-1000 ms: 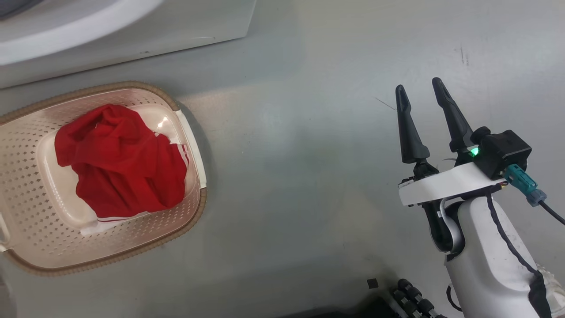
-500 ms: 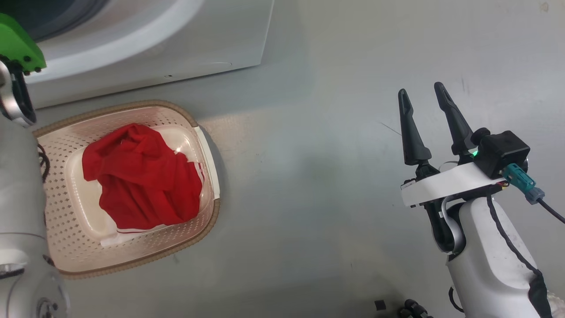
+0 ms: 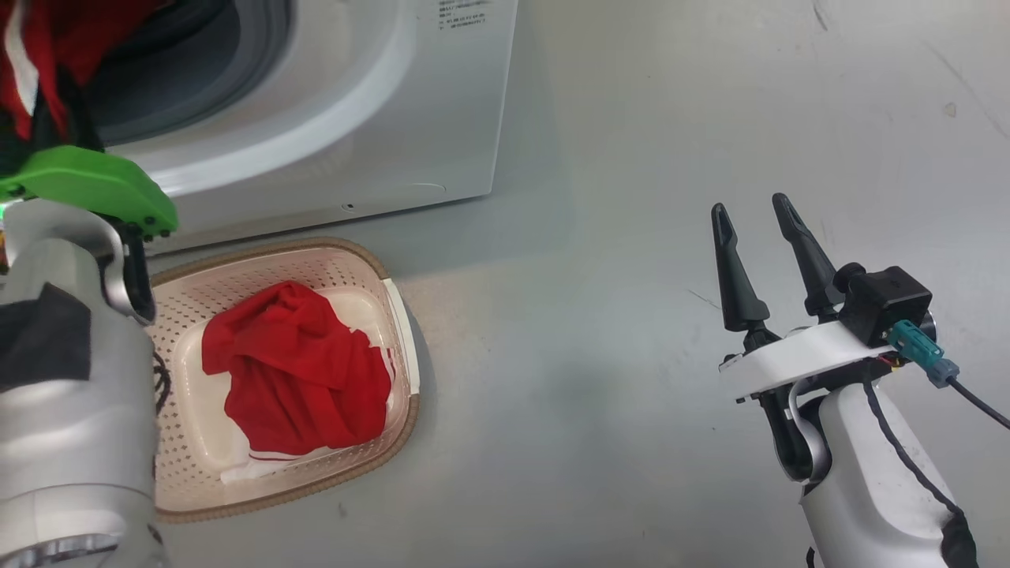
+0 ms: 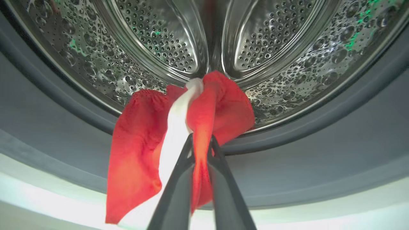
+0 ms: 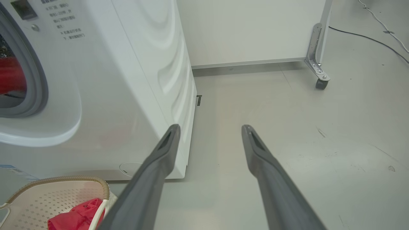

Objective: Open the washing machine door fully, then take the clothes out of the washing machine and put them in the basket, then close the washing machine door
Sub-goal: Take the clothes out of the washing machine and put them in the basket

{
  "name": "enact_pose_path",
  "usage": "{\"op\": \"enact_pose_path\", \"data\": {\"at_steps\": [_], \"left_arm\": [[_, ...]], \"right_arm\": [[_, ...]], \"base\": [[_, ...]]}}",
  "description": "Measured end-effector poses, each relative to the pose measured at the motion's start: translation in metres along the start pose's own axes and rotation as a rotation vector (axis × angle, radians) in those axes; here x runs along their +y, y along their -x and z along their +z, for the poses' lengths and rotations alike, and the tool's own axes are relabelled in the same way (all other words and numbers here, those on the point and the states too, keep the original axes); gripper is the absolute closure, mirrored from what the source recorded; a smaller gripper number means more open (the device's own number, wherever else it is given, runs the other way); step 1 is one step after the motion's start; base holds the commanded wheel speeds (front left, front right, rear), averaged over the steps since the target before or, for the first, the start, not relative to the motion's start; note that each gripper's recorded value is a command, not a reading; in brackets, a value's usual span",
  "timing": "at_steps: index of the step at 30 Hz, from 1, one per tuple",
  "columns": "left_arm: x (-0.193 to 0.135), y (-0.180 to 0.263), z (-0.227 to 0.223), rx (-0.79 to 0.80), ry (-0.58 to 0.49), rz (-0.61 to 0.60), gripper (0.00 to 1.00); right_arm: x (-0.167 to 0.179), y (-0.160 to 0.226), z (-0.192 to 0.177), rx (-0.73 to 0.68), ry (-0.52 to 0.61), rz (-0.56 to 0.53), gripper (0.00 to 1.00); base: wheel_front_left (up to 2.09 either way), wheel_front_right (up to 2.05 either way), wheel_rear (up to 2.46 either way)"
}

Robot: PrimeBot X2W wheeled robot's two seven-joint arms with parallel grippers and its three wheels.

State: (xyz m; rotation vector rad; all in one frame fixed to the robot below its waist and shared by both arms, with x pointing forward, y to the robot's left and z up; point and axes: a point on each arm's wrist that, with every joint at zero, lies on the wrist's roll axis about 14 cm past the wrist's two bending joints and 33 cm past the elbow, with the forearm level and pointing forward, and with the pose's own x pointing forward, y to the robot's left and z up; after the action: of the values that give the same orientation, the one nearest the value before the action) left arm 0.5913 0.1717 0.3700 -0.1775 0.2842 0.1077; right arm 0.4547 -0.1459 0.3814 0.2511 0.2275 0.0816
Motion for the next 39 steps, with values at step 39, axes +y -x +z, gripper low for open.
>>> {"op": "enact_pose_path", "data": {"at_steps": [39], "left_arm": [[0.017,0.151,-0.054,0.104,-0.021,-0.096,1.00]], "right_arm": [[0.036,0.038,0.035,-0.078,-0.015,0.077,0.00]], "base": [[0.00,0.00,0.00]]}}
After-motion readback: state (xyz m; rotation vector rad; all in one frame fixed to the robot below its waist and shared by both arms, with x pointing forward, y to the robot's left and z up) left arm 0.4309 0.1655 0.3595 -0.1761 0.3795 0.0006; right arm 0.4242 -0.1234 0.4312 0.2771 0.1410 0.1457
